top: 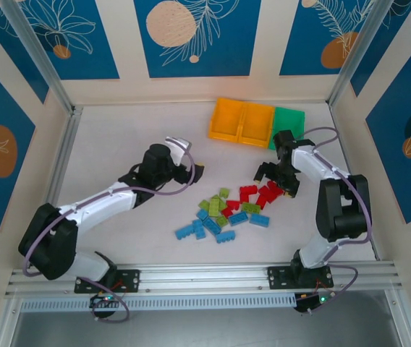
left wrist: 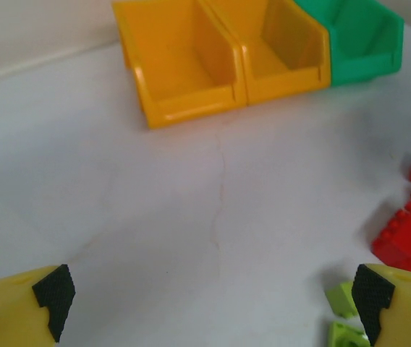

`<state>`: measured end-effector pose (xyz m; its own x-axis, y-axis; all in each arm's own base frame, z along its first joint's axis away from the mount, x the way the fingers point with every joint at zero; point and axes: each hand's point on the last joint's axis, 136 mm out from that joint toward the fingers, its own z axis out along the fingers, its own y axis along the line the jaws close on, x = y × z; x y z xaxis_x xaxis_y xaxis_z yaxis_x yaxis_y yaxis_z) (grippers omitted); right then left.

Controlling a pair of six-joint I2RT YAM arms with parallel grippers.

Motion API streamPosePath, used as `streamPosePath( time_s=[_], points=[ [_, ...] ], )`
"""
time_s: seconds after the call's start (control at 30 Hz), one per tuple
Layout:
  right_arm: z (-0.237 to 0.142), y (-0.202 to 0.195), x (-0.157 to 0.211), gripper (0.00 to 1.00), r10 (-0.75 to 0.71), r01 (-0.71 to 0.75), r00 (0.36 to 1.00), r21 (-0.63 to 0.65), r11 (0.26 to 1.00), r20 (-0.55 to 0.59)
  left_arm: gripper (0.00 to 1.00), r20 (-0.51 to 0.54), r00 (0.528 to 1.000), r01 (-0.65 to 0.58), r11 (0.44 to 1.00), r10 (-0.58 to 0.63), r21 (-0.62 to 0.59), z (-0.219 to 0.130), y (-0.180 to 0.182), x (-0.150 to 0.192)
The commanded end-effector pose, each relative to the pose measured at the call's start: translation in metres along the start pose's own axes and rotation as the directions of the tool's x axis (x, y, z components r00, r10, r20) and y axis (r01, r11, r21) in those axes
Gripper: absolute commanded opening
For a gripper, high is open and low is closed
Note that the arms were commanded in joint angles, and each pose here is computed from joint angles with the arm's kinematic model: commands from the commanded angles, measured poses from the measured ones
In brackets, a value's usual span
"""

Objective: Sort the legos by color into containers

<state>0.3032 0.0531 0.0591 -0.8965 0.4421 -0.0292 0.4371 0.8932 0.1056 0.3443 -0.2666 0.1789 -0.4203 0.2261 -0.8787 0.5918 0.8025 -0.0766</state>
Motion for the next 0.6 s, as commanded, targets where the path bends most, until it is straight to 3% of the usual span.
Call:
streamPosePath(
  time_s=[0.0,0.1,0.27,0.57],
  points=[
    [0.008,-0.004,-0.019,0.99,-0.033,0.031,0.999,0.042,0.999,0.035,1.00,0.024,1.000,-0.004,0.997,0.002,0.082,0.001,-0.026,-0.014],
    [0.023,0.000,-0.023,0.95,-0.054,0.055,0.998,0.041,0.998,-0.017,1.00,0.020,1.000,0.002,0.995,-0.003,0.096,0.004,-0.031,-0.011],
    [0.040,-0.005,-0.024,0.79,-0.078,0.081,0.996,0.058,0.995,-0.054,1.00,0.014,1.000,0.011,0.994,-0.013,0.113,0.006,-0.038,-0.010],
    [0.040,-0.015,-0.025,0.59,-0.029,0.031,0.998,0.037,0.999,-0.064,1.00,0.006,1.000,0.028,0.995,-0.029,0.098,0.006,-0.038,-0.006]
  ],
)
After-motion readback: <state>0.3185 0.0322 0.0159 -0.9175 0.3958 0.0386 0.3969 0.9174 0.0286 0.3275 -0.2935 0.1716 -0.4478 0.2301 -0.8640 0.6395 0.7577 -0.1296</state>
